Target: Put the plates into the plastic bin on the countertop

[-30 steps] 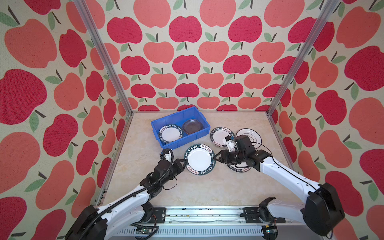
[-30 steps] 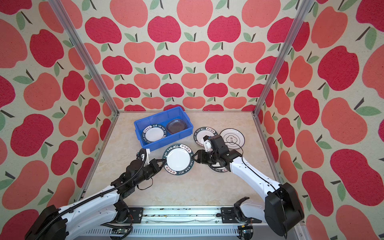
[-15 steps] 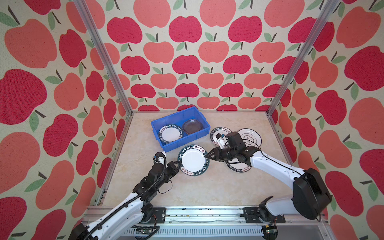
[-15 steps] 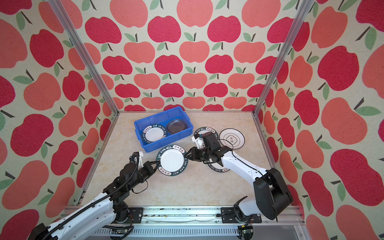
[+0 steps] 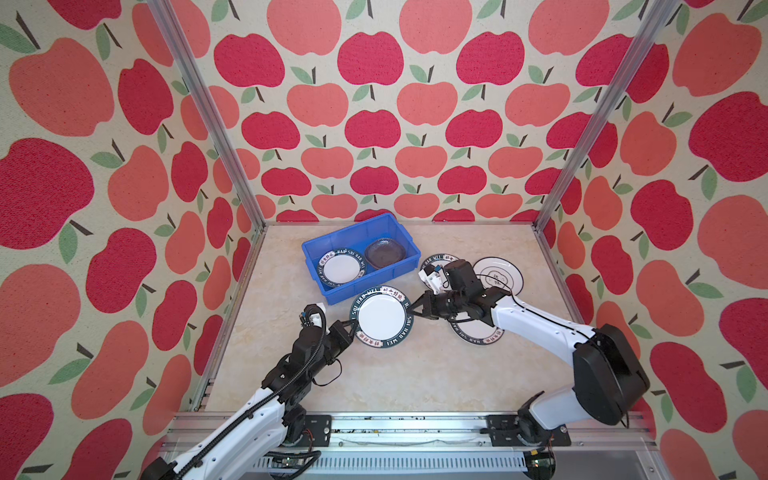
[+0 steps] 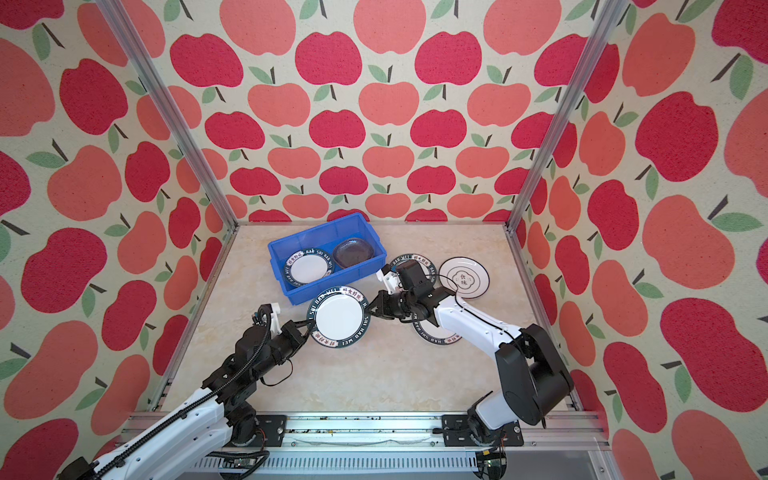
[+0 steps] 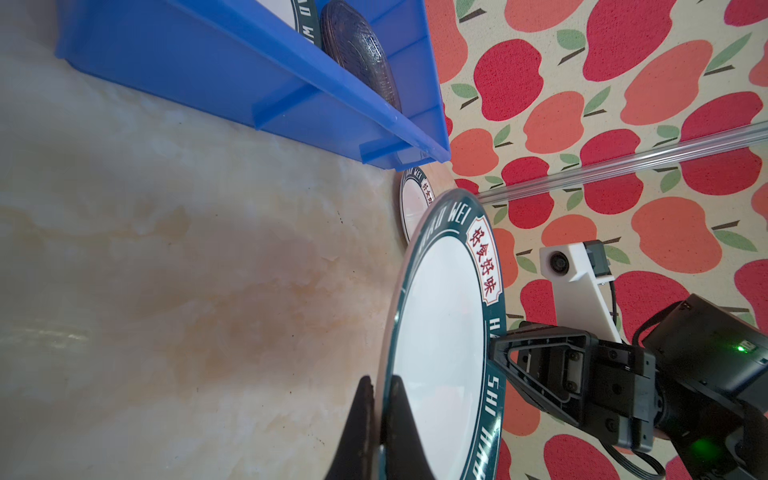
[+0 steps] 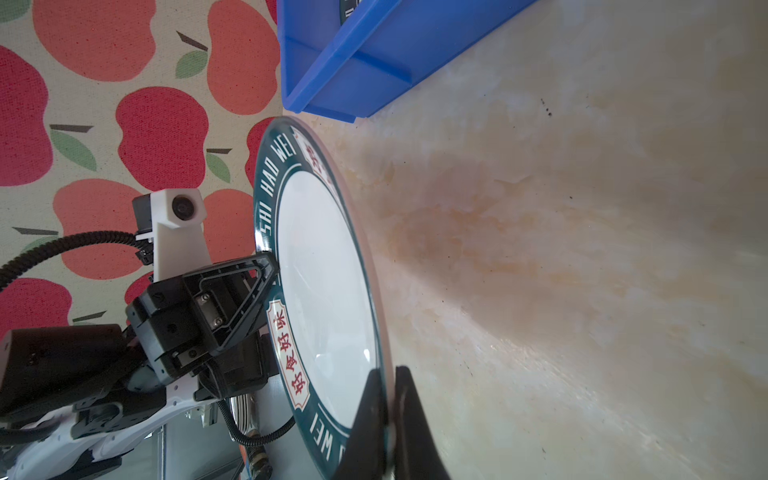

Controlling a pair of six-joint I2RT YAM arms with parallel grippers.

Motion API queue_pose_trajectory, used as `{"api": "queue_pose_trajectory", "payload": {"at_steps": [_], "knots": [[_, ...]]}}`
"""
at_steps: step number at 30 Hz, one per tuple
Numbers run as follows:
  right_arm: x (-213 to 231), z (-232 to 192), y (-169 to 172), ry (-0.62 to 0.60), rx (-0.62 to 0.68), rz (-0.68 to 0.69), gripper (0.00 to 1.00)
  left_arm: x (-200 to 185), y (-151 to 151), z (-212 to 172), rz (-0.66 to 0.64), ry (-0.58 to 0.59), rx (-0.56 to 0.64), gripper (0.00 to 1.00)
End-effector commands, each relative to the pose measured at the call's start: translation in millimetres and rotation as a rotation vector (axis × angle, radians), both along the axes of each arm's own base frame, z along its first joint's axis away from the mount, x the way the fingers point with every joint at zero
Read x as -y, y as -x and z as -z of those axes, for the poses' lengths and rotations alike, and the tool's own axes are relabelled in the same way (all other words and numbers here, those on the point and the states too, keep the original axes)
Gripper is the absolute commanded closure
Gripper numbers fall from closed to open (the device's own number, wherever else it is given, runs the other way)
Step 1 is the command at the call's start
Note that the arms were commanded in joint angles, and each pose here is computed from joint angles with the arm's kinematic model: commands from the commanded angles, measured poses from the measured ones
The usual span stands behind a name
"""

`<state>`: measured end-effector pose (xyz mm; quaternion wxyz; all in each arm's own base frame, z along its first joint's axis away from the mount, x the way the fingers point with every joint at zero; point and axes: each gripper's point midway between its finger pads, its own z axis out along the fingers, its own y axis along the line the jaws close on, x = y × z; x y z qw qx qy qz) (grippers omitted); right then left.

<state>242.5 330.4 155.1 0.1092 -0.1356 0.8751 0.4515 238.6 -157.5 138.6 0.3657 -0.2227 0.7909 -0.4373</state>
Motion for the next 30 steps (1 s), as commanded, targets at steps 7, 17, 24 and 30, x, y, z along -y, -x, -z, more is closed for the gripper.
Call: {"api": "queue_pose_trajectory", "payload": {"at_steps": [7, 17, 24, 30], "knots": [[-53.6, -69.4, -49.8, -0.074, 0.129, -0.027, 1.0, -48.4, 4.4, -16.8, -0.127, -0.075, 0.006, 0.01], [-104.6, -81.8, -123.5, -0.074, 0.161, 0.018, 1.0, -67.6, 16.6, -11.9, -0.154, -0.076, -0.017, 0.01], [-122.0, -87.5, -156.8, -0.156, 0.177, 0.049, 1.0, -92.6, 7.0, -6.9, -0.281, -0.165, -0.02, 0.01], [-125.8, -81.3, -190.0, -0.1, 0.202, 0.089, 1.0, -94.2, -28.4, -25.8, -0.285, -0.189, -0.025, 0.01]]}}
